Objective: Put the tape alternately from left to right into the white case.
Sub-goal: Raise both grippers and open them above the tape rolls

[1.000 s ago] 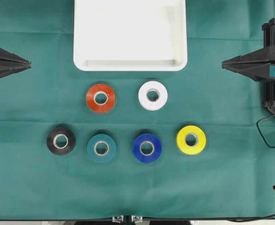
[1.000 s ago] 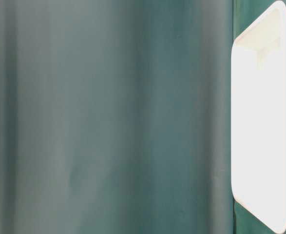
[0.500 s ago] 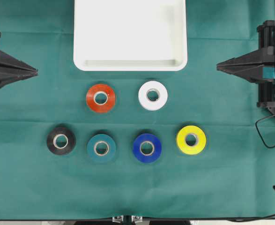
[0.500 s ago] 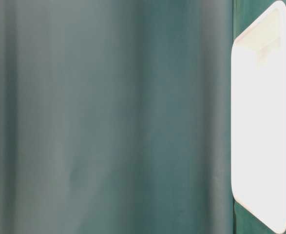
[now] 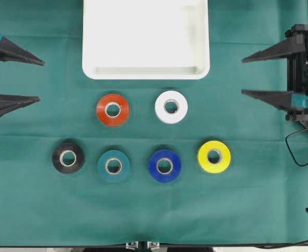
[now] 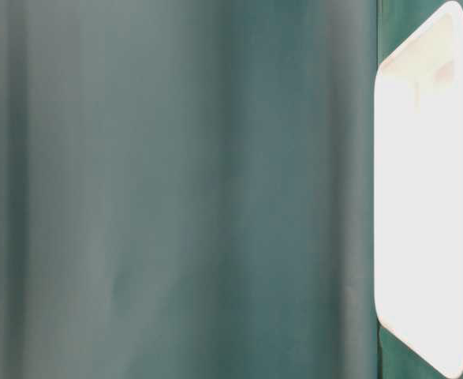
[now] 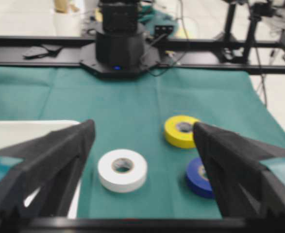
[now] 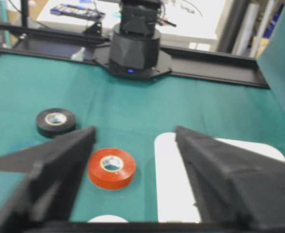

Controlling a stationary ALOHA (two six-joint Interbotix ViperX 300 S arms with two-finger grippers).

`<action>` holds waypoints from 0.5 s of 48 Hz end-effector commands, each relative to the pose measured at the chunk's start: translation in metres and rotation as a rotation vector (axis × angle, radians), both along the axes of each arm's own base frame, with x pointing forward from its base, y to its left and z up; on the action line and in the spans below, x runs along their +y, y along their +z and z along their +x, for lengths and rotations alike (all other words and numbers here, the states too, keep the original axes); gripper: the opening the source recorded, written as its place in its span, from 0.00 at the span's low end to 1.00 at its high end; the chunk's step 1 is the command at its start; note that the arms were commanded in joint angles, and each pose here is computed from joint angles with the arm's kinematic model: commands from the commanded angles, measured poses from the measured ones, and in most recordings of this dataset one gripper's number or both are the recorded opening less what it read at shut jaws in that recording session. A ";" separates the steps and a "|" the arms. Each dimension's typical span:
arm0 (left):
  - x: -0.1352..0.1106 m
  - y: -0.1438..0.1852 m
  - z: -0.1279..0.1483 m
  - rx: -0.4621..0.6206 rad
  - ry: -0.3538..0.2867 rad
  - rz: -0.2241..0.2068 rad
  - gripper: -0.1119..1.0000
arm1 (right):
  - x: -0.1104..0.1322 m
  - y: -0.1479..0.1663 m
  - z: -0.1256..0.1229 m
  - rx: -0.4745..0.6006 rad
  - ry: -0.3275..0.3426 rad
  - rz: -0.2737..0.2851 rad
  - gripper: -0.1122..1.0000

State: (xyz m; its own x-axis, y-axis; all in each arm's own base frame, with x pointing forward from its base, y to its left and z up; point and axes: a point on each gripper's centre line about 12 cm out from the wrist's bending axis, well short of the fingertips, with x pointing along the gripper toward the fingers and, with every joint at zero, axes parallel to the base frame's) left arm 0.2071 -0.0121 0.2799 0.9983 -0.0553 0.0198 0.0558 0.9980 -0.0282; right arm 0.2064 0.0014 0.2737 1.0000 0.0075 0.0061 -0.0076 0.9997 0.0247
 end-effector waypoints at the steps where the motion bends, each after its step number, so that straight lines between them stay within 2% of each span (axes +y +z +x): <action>1: -0.001 0.004 0.002 -0.014 -0.002 -0.002 0.68 | 0.000 0.005 0.002 -0.017 0.002 -0.001 0.88; 24: -0.001 0.005 0.003 -0.009 -0.002 -0.005 0.69 | 0.000 0.006 0.003 -0.014 0.002 0.009 0.87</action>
State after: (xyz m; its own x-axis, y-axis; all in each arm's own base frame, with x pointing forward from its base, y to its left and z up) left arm 0.2078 -0.0122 0.2789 0.9984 -0.0553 0.0152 0.0557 0.9981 -0.0281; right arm 0.2067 0.0014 0.2736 1.0000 0.0075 0.0061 -0.0077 0.9995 0.0293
